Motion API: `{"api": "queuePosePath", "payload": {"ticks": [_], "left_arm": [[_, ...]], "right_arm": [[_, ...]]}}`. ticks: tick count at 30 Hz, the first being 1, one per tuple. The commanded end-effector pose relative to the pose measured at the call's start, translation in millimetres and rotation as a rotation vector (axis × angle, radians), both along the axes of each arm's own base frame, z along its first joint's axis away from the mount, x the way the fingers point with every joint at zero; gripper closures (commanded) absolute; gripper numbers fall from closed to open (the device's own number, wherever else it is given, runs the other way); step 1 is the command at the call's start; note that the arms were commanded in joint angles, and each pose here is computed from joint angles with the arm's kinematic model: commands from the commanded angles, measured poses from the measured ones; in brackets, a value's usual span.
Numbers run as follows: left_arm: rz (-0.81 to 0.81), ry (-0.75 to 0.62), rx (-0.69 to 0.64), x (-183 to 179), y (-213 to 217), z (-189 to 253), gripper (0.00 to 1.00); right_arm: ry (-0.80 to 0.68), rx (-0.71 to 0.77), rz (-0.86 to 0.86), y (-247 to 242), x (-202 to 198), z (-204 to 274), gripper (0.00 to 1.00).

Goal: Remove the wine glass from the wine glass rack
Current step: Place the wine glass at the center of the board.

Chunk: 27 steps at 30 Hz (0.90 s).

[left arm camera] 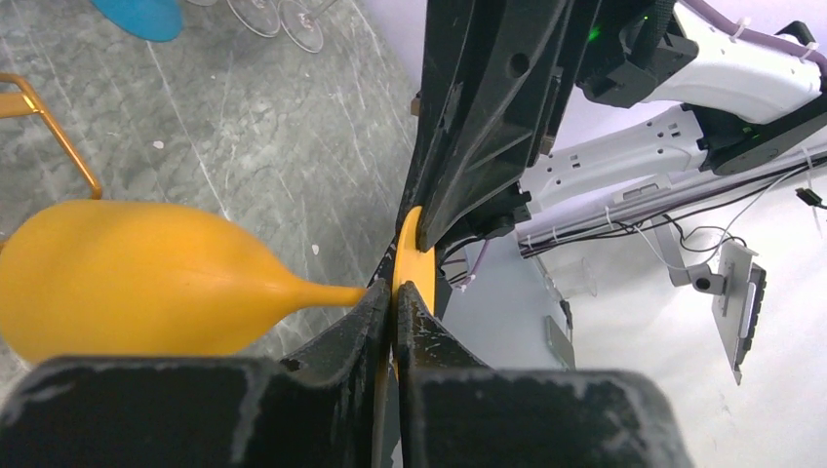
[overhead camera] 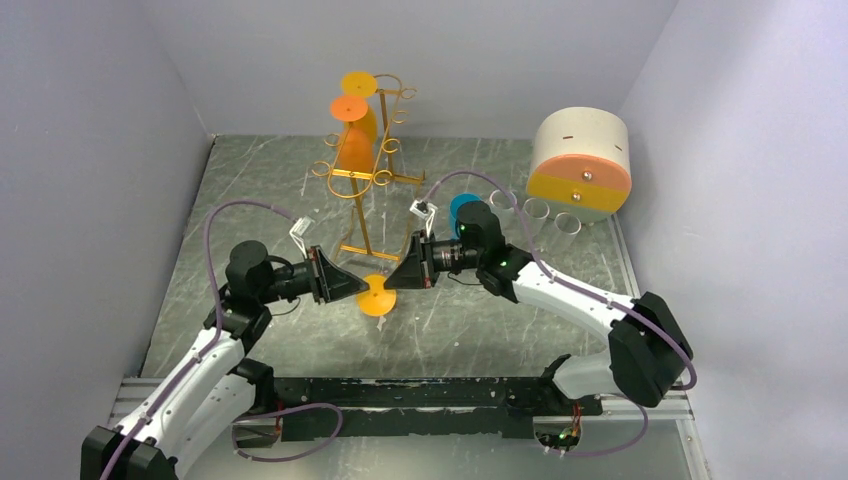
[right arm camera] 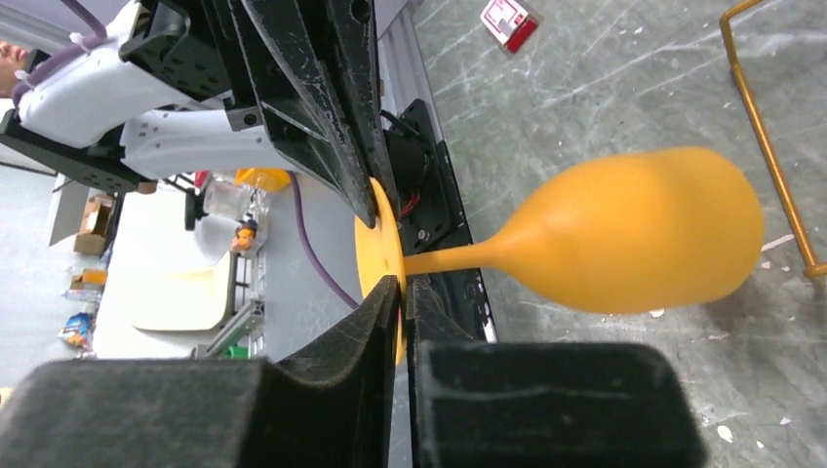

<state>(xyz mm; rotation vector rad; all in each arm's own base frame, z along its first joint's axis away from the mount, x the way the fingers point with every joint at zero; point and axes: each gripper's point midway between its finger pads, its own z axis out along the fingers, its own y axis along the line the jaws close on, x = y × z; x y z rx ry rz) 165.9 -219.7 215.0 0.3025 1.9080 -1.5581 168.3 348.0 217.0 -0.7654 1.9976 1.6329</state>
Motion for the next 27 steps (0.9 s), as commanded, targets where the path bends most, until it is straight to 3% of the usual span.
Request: {"api": "queuePosePath", "payload": {"ticks": [1,3,10,17,25,27], "left_arm": [[-0.036,-0.059,-0.036,-4.3,-6.3,10.7,0.88],[-0.036,-0.057,-0.029,-4.5,-7.0,9.8,0.85],[-0.022,-0.029,0.026,-4.3,-5.5,-3.2,0.66],[-0.041,-0.012,0.046,-9.3,-5.8,-8.8,0.59],[-0.086,-0.021,0.015,-13.5,-16.1,-1.7,0.66],[-0.096,-0.026,0.008,-14.8,-18.6,-1.3,0.75]], "right_arm": [[-0.016,0.033,0.044,5.9,-4.1,11.7,0.94],[-0.03,0.037,0.029,5.7,-1.7,14.3,1.0],[-0.061,0.042,-0.032,1.7,3.7,22.8,1.0],[-0.103,0.051,-0.115,-3.8,12.1,29.7,1.0],[-0.099,0.077,-0.071,-2.2,5.0,34.5,1.0],[-0.107,0.094,-0.059,-2.1,2.8,38.6,1.0]]}}
